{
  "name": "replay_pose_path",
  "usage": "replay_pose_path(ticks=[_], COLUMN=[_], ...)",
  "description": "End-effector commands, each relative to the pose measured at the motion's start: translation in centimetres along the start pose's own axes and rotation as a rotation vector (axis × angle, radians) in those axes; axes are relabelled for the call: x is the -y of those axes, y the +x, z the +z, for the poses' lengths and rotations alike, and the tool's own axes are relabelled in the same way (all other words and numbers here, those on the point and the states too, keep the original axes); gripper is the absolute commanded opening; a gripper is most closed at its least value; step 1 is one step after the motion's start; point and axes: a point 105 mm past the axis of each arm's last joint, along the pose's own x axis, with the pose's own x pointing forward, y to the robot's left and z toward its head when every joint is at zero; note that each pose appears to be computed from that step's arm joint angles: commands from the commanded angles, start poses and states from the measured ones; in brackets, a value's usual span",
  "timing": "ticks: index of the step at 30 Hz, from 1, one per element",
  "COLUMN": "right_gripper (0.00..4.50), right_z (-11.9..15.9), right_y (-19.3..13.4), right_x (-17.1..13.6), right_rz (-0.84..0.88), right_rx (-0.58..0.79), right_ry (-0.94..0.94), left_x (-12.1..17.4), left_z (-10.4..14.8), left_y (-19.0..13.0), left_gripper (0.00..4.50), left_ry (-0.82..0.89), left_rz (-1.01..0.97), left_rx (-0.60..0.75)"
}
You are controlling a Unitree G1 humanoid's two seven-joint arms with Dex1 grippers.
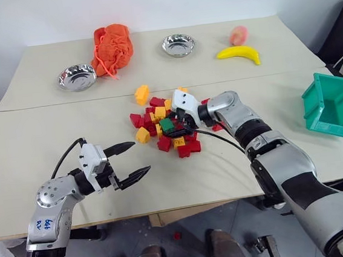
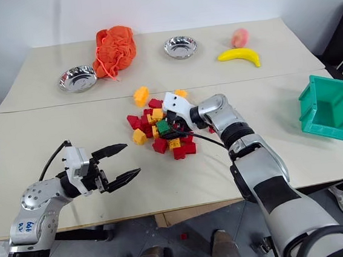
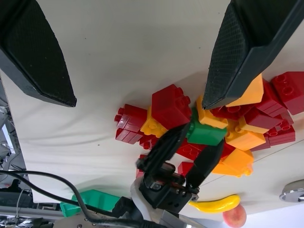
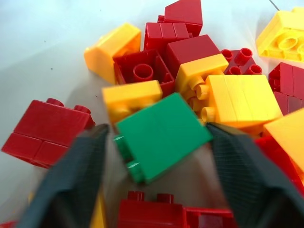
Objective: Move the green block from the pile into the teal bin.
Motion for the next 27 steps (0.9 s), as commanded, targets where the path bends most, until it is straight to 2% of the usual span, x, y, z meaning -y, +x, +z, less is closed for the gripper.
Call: replay_pose_path(ticks=[1,6,12,15,19,23,25,27], right_gripper=[2.46,2.46,2.46,2.46,2.46,2.46,2.46,2.46], right_z=[0.8,1.6,3.4,2.5,0.4,-2.2,-3.8,-4.9], right_y=[0.0,-1.1,-6.4,-13.5,-22.7,-30.5,-35.4,-38.3], right_x=[0.3,0.9,2.2,3.9,3.8,2.5,1.6,0.8], right_rz=[-0.024,-0.049,-0.117,-0.366,-0.667,-0.938,-1.142,-1.259], right_rx=[0.032,0.098,0.334,0.443,0.434,0.325,0.268,0.211], right_ry=[-0.026,-0.045,-0.089,-0.057,-0.061,-0.023,0.0,0.005], left_x=[0.0,0.2,1.0,1.4,1.7,2.0,2.1,2.1], left_z=[1.1,1.4,2.7,3.0,3.1,3.5,4.1,4.2], left_y=[0.1,0.6,2.3,3.7,5.4,7.2,8.4,9.2], left_gripper=[4.5,4.5,4.5,4.5,4.5,4.5,4.5,4.5], left_ry=[0.03,0.034,0.016,0.01,-0.014,-0.021,-0.012,-0.004], left_rz=[-0.021,-0.038,-0.084,-0.123,-0.152,-0.189,-0.21,-0.216], left_rx=[0.03,0.045,0.126,0.166,0.21,0.247,0.276,0.282])
